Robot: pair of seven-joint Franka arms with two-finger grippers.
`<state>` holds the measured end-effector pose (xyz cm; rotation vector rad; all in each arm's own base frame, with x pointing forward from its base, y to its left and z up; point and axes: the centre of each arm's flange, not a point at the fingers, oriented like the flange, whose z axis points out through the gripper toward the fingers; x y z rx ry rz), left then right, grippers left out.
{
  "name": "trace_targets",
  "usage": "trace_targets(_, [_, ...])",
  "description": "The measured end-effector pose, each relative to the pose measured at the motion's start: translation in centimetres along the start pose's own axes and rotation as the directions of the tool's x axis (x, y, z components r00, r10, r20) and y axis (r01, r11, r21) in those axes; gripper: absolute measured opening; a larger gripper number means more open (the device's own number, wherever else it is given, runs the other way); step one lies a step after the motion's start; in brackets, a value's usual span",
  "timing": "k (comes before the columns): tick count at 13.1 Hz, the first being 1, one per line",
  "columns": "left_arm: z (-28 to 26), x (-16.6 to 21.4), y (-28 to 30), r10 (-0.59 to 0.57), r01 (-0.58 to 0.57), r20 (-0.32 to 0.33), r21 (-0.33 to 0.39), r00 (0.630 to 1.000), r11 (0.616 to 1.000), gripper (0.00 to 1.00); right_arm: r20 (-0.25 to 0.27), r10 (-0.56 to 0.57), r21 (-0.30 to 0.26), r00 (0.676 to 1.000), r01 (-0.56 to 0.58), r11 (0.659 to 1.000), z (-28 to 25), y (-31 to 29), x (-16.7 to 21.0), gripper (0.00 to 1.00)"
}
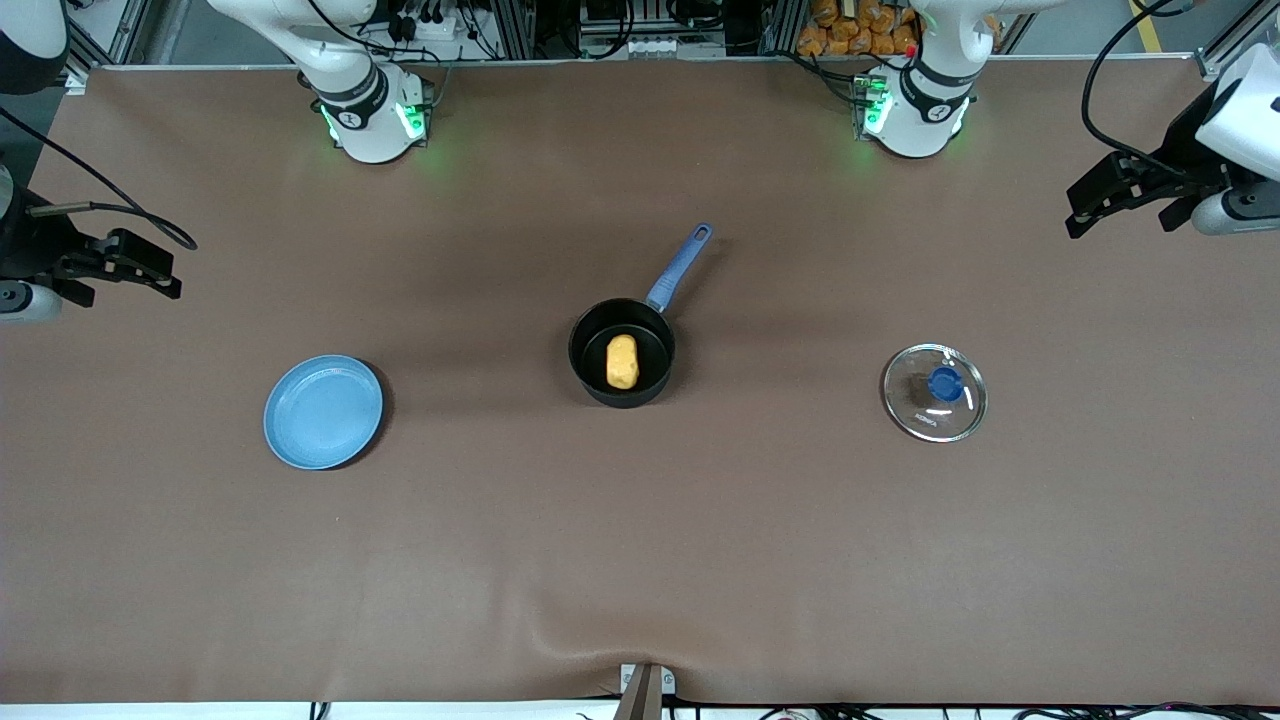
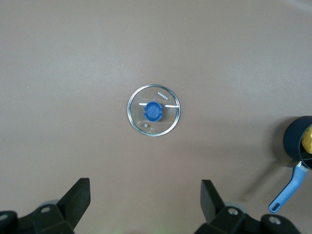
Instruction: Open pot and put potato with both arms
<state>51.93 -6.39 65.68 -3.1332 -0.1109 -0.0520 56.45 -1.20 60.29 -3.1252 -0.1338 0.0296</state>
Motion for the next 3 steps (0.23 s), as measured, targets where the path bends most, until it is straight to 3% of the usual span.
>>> trace_targets(3, [0.2,0.19,-0.16,-0.003,0.003,0.006,0.0,1.0,1.0,1.0,0.0,0.001,0.0,1.0,-0.001,1.0,-0.12,0.03,-0.03,1.0])
